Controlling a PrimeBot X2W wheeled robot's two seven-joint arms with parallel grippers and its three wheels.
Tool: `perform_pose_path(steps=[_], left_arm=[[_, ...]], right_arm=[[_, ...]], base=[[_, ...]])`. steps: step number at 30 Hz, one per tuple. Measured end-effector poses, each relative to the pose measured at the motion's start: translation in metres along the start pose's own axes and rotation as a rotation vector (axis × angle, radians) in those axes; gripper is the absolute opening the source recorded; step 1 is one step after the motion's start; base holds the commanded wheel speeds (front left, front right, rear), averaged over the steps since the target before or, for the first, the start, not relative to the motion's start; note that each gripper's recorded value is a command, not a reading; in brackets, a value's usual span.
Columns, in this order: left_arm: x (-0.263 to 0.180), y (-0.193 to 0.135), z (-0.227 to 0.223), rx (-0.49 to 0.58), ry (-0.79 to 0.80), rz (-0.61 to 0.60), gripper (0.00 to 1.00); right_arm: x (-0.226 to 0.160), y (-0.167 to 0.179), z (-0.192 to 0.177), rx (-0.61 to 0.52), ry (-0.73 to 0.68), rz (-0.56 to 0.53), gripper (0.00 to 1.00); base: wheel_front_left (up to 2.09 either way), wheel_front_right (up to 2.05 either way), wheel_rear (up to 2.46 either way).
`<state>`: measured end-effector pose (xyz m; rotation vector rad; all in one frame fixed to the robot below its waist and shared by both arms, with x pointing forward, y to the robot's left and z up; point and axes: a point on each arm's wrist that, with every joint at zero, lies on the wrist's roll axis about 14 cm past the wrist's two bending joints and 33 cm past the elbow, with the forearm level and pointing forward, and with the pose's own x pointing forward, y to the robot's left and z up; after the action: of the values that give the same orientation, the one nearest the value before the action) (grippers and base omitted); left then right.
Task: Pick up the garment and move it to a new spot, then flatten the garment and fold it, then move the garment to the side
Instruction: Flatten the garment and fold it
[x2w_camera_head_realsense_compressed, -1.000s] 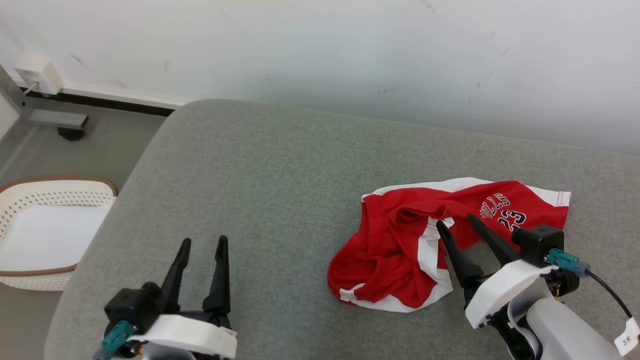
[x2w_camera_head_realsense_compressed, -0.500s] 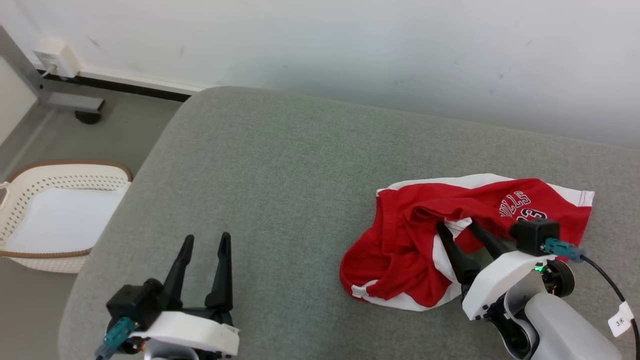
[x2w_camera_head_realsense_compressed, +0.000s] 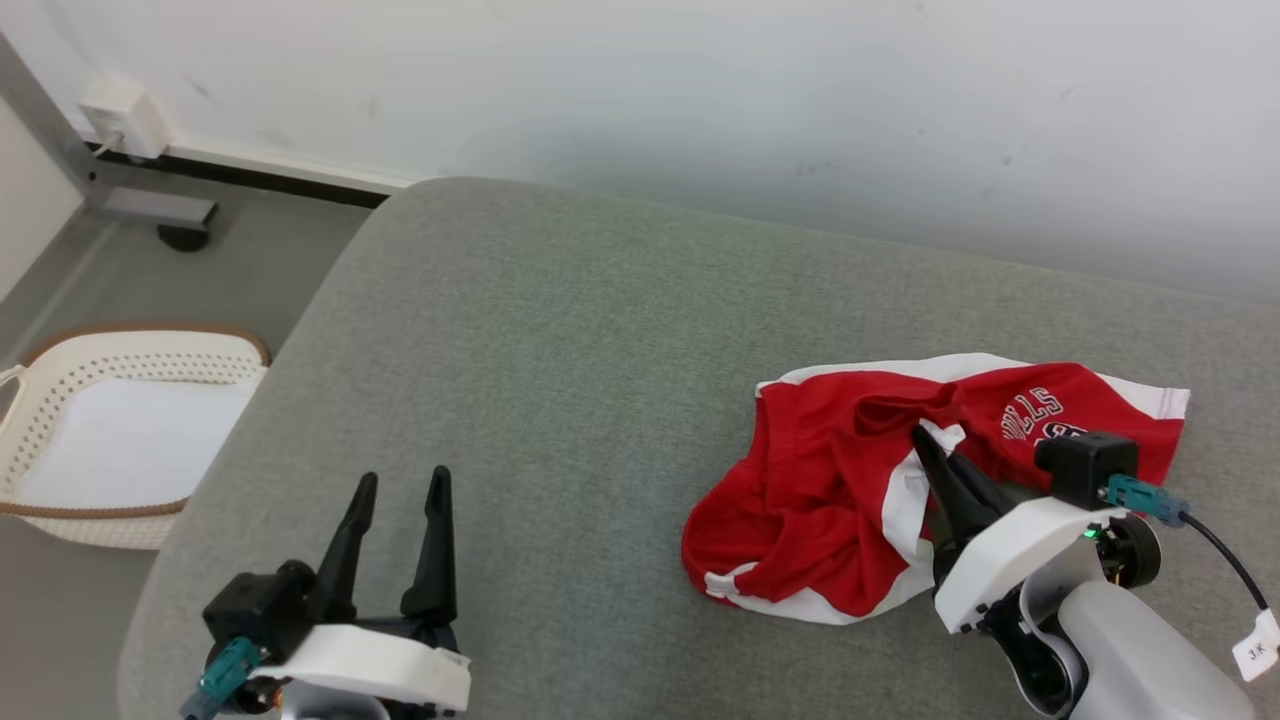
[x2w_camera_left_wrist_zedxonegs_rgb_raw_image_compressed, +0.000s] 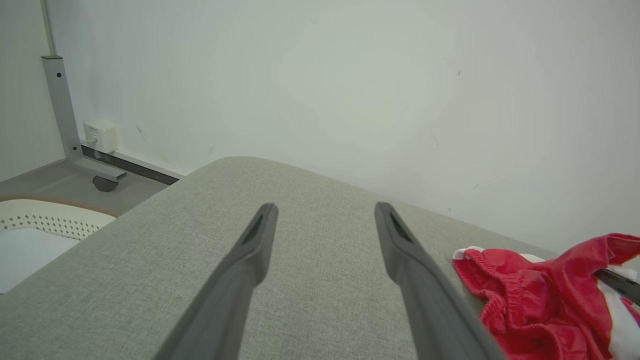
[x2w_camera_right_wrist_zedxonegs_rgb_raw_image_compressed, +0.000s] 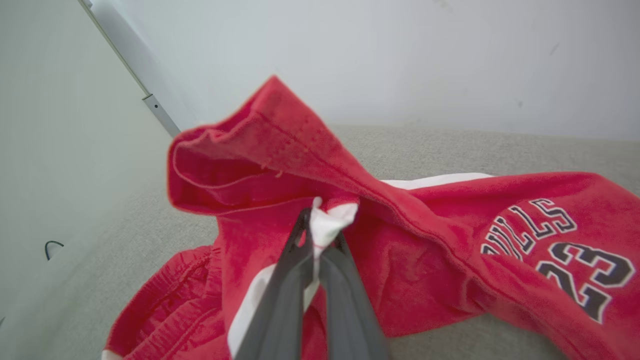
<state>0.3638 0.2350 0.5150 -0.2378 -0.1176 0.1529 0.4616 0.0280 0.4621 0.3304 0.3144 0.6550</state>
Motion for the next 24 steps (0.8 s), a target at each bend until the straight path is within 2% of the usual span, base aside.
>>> perform_pose_path(steps=[6,15,19,24], left_arm=[[0.003,-0.011,-0.004,-0.002,0.006,-0.032,1.00],[0.013,-0.047,-0.013,-0.016,0.025,-0.139,1.00],[0.020,-0.066,-0.018,-0.021,0.034,-0.194,1.00],[0.024,-0.082,-0.024,-0.015,0.047,-0.240,1.00]], right_arm=[[-0.028,-0.017,0.007,0.038,-0.024,-0.033,0.00],[-0.099,-0.064,0.021,0.100,-0.083,-0.180,0.00],[-0.142,-0.082,0.012,0.182,-0.103,-0.278,0.00],[-0.172,-0.086,-0.004,0.268,-0.085,-0.343,0.00]], base=[[0.00,0.00,0.00],[0.00,0.00,0.00],[0.00,0.00,0.00],[0.00,0.00,0.00]])
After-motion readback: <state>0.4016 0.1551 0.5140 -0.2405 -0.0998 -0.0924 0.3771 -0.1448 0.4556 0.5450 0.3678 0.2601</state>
